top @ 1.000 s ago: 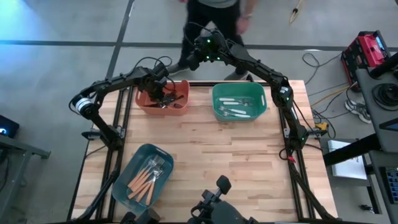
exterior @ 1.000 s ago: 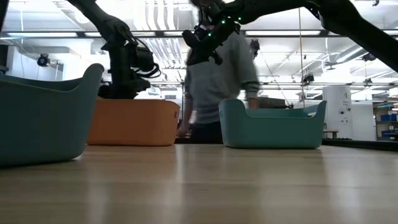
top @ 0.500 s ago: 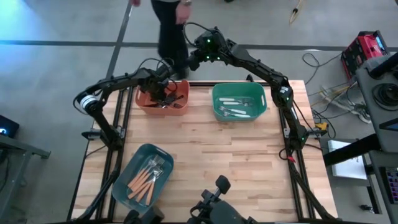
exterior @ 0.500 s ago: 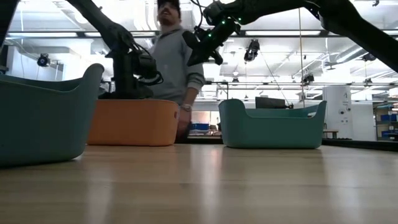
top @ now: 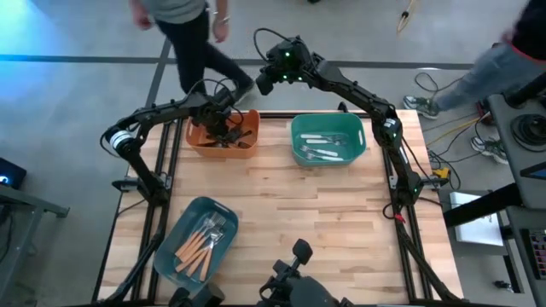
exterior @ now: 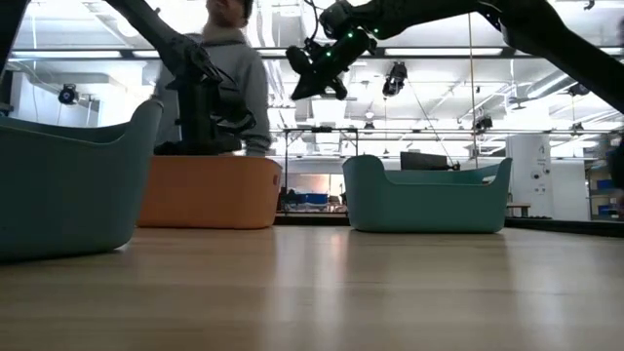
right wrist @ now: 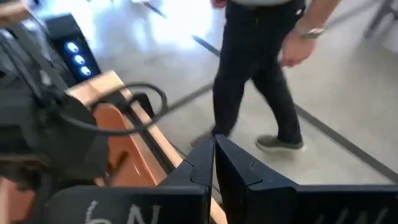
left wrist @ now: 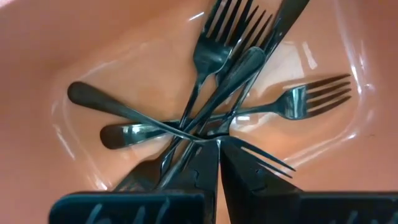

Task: Sort silverware by color (type)
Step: Adjust the black forks in the orange bin

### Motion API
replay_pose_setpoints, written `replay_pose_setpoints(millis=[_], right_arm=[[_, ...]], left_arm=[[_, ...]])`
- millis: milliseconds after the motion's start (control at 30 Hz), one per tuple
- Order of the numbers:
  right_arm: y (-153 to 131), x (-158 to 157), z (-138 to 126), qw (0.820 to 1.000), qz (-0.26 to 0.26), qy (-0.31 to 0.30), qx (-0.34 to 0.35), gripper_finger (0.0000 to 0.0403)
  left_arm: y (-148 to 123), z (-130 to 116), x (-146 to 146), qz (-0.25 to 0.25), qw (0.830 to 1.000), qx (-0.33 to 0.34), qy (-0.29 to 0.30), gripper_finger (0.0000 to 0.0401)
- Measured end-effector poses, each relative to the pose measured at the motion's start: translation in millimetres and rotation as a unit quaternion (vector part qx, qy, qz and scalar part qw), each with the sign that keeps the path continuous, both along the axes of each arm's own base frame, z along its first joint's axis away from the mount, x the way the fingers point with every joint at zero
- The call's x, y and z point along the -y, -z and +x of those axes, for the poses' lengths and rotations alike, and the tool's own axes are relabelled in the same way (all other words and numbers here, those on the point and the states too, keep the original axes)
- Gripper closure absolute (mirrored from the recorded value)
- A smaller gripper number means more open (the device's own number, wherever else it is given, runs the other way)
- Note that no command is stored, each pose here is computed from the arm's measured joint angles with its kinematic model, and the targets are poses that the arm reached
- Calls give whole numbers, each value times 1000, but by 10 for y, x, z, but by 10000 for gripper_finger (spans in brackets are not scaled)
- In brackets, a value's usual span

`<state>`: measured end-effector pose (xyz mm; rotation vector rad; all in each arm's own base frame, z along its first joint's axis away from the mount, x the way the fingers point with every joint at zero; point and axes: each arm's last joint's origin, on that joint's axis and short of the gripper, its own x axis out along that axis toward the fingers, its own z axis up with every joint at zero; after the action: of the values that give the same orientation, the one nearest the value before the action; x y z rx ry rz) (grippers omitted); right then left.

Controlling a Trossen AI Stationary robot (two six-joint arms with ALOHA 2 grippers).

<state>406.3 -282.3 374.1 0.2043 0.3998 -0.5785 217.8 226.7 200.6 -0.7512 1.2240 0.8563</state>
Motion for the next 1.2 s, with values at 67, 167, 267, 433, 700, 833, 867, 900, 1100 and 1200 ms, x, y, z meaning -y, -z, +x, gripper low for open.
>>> replay_pose_setpoints(millis=[67, 167, 267, 433, 700, 833, 867, 900, 1100, 1200], right_arm=[[-44, 3, 20, 1000, -9, -14, 23, 394], [-110, 9, 45, 998, -27, -24, 55, 394], [-138, 14, 52, 997, -35, -23, 69, 394], [-144, 18, 51, 997, -34, -22, 72, 394], [-109, 18, 109, 995, -28, -23, 88, 394], [7, -16, 224, 995, -19, -37, 86, 394], [33, -22, 250, 995, -18, -38, 86, 394], [51, -29, 266, 995, -15, -39, 86, 394], [264, -22, 383, 997, 1, -44, 67, 394], [368, -31, 440, 997, 15, -47, 59, 394]], left_arm=[[-47, -13, 14, 5, 1000, 5, -1, 401], [-148, -40, 40, 18, 1000, 16, -2, 401], [-229, -90, 66, 30, 999, 11, -4, 401], [-326, -169, 125, 44, 999, -3, -2, 401], [-491, -248, 212, 59, 998, 8, 4, 401], [-637, -319, 273, 82, 996, 22, 4, 401], [-676, -342, 291, 88, 996, 25, 3, 401], [-714, -365, 305, 94, 995, 28, 2, 401], [-879, -473, 398, 119, 992, 46, 6, 401], [-870, -524, 451, 119, 992, 41, 19, 401]])
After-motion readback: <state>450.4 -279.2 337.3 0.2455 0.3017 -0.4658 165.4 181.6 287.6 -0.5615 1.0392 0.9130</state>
